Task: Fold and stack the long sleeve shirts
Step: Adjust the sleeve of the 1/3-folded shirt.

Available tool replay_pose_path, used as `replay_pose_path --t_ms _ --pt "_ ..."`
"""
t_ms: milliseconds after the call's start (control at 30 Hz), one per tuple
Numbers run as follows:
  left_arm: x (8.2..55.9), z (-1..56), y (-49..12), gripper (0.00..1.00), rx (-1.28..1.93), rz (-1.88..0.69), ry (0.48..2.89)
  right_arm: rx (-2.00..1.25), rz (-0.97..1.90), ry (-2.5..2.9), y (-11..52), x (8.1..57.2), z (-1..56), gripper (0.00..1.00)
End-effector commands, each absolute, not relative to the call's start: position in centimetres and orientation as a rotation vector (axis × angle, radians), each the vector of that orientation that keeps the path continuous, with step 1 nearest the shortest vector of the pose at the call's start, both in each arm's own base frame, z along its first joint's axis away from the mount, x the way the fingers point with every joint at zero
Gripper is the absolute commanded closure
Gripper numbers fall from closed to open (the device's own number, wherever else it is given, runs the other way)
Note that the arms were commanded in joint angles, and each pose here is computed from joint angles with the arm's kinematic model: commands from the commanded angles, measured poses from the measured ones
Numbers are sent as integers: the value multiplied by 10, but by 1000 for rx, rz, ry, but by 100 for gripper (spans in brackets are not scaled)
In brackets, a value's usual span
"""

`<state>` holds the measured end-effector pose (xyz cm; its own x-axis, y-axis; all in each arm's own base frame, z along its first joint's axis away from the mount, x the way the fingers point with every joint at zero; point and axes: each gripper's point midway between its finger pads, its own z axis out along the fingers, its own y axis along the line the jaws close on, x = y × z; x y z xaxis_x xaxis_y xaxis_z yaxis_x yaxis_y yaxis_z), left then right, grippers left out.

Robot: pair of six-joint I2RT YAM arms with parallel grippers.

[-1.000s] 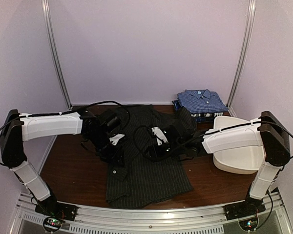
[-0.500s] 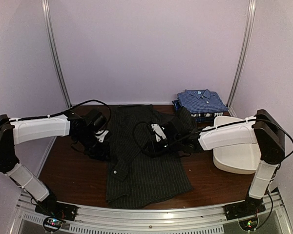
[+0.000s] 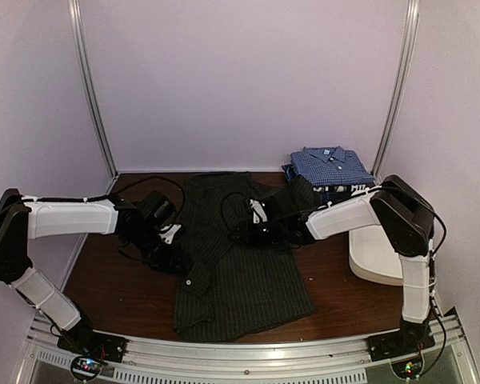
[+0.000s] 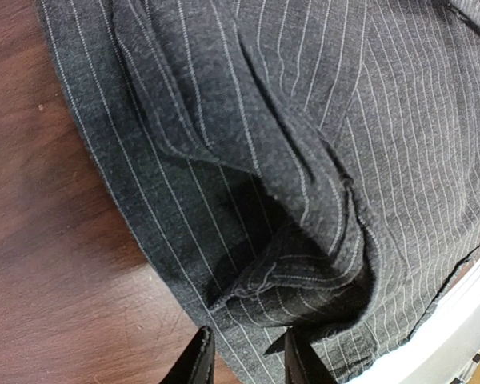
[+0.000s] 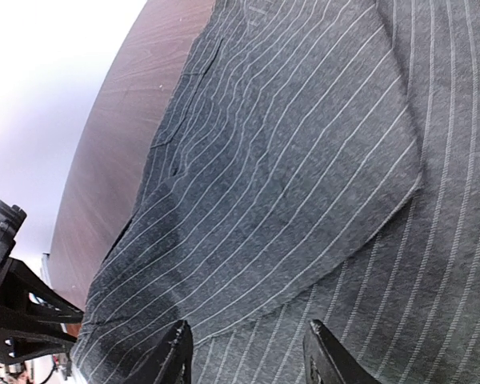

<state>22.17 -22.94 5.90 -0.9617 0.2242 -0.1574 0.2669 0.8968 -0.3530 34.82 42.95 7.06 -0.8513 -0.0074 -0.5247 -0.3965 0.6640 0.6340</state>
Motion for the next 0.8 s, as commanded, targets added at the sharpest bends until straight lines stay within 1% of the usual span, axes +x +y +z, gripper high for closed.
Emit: replay_pose_path --t_ms 0,433,767 --pt "230 61 -240 69 406 -623 2906 -285 1232 2353 448 346 82 52" --pt "239 69 -244 70 428 -609 2886 -132 1265 2387 443 347 57 54" --pt "236 67 -240 70 419 -597 2895 -98 1258 2396 442 349 43 54"
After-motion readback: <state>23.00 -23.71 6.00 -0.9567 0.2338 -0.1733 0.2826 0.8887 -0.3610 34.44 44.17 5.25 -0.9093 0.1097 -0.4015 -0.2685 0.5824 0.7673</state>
